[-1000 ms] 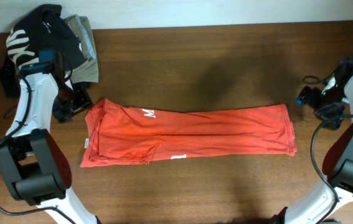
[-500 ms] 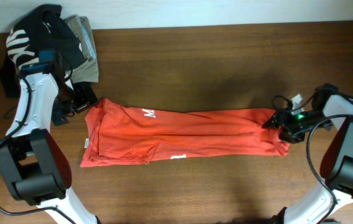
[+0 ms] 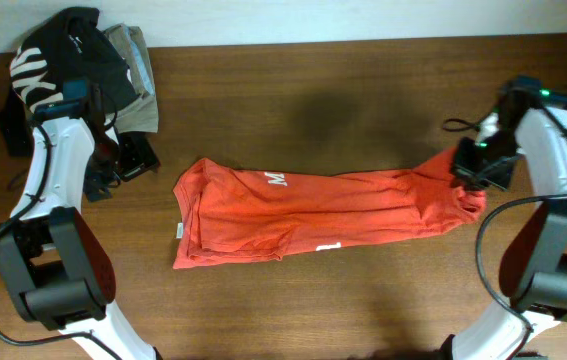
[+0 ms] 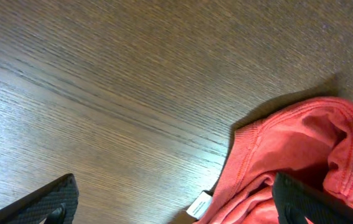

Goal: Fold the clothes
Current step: 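Fold the strip's right end leftward over its middle with the right gripper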

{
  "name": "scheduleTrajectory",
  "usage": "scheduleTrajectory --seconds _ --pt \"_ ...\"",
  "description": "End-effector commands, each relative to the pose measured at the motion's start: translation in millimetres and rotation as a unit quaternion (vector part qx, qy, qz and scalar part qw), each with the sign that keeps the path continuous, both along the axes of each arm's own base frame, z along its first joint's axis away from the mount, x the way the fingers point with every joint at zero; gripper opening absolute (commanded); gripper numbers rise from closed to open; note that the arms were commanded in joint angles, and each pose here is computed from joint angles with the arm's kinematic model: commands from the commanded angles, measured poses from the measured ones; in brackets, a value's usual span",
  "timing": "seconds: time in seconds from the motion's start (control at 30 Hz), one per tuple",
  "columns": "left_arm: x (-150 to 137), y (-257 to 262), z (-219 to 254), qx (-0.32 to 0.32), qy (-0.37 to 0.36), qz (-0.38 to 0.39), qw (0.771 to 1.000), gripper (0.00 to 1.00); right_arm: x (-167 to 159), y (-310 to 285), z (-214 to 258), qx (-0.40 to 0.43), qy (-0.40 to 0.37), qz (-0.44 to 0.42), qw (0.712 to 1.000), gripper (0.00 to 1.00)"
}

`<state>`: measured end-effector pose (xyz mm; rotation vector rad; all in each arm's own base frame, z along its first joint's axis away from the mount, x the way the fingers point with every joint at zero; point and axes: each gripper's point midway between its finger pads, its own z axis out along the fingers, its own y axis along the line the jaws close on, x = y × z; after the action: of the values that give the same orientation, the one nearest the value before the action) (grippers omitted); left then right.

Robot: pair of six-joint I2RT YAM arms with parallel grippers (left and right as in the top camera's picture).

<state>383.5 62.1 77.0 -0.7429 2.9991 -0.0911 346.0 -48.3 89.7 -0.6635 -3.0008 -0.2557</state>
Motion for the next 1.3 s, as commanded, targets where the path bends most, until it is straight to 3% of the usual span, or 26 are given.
scheduleTrajectory --seconds 0.0,0.27,0.5,0.53,0.57,0.67,0.73,0.87,0.97,1.0,1.07,1.13,1.27 --pt "0 -6 0 -0.004 -0.002 -0.007 1.0 0.99 8 57 3 -0.005 -0.016 0.058 0.998 0.04" --pt "1 -11 0 -0.004 -0.001 -0.012 1.0 0.99 3 162 -27 0.023 -0.035 0.143 0.989 0.04" --pt "0 -11 0 -0.004 -0.001 -0.012 1.0 0.99 2 206 -37 0.052 -0.059 0.158 0.984 0.08" --pt "0 -11 0 -0.004 -0.001 -0.012 1.0 0.99 0 210 -37 0.052 -0.059 0.161 0.984 0.11" --pt "0 -11 0 -0.004 -0.001 -0.012 1.0 0.99 -2 214 -37 0.052 -0.058 0.161 0.984 0.2" --pt "0 -11 0 -0.004 -0.001 -0.012 1.0 0.99 -10 228 -37 0.053 -0.054 0.178 0.981 0.21" --pt "0 -11 0 -0.004 -0.001 -0.013 1.0 0.99 -13 235 -37 0.054 -0.054 0.188 0.979 0.53" --pt "0 -12 0 -0.004 -0.001 -0.014 1.0 0.99 -7 235 -27 0.055 -0.067 0.205 0.975 0.52" --pt "0 -12 0 -0.004 -0.001 -0.014 1.0 0.99 25 199 13 0.01 -0.094 0.173 0.98 0.57" --pt "0 -12 0 -0.004 -0.001 -0.014 1.0 0.99 34 183 20 -0.005 -0.103 0.157 0.982 0.77" --pt "-1 -12 0 -0.004 0.001 -0.014 1.0 0.99 39 166 13 -0.001 -0.095 0.141 0.985 0.76" --pt "0 -12 0 -0.004 0.001 -0.014 1.0 0.99 37 185 -9 0.053 -0.093 0.174 0.979 0.72" --pt "-1 -12 0 -0.004 0.001 -0.014 1.0 0.99 30 234 -39 0.142 -0.087 0.197 0.966 0.49"
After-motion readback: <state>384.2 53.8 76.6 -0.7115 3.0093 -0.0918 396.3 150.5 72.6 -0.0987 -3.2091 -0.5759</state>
